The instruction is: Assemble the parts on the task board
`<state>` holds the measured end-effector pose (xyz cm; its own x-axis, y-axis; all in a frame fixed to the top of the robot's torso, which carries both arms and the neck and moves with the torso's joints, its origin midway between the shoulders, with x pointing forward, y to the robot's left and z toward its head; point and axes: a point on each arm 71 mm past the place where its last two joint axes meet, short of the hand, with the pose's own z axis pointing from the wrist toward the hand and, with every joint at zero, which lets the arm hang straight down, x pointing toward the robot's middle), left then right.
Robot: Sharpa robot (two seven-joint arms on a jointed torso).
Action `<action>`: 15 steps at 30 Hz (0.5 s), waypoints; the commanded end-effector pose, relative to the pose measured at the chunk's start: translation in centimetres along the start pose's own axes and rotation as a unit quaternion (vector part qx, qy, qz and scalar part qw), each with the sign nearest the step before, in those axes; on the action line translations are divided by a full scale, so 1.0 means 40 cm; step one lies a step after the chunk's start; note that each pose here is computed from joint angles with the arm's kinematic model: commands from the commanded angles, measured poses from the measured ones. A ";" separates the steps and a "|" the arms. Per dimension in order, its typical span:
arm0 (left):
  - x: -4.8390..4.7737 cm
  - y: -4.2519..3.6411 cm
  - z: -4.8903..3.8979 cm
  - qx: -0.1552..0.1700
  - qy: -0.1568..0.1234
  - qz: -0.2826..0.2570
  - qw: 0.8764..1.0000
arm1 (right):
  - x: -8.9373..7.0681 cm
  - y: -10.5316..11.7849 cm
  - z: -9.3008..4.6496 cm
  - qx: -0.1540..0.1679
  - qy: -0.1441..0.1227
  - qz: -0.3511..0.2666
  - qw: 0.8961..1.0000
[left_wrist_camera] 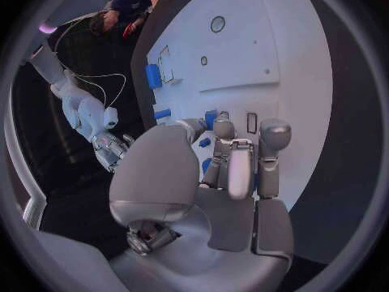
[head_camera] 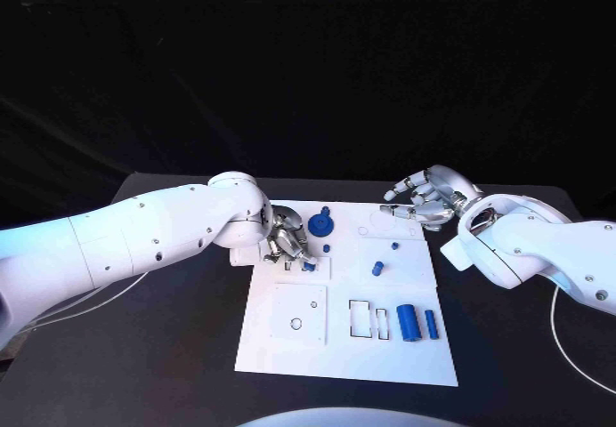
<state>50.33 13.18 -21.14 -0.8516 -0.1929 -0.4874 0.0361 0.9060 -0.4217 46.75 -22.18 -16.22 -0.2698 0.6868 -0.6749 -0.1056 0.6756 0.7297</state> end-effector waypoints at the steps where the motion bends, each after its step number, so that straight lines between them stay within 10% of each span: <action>1: 0.008 0.001 0.003 0.002 0.010 0.003 1.000 | 0.003 0.000 0.001 -0.001 0.007 -0.004 1.000; 15: 0.004 0.013 -0.018 0.015 -0.007 -0.028 0.999 | 0.000 -0.005 0.001 0.000 0.008 -0.005 1.000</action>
<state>49.90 14.12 -21.07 -0.8513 -0.2212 -0.4758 0.0129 0.8976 -0.4405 46.83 -22.40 -16.30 -0.2692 0.6854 -0.6765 -0.1013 0.6784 0.7277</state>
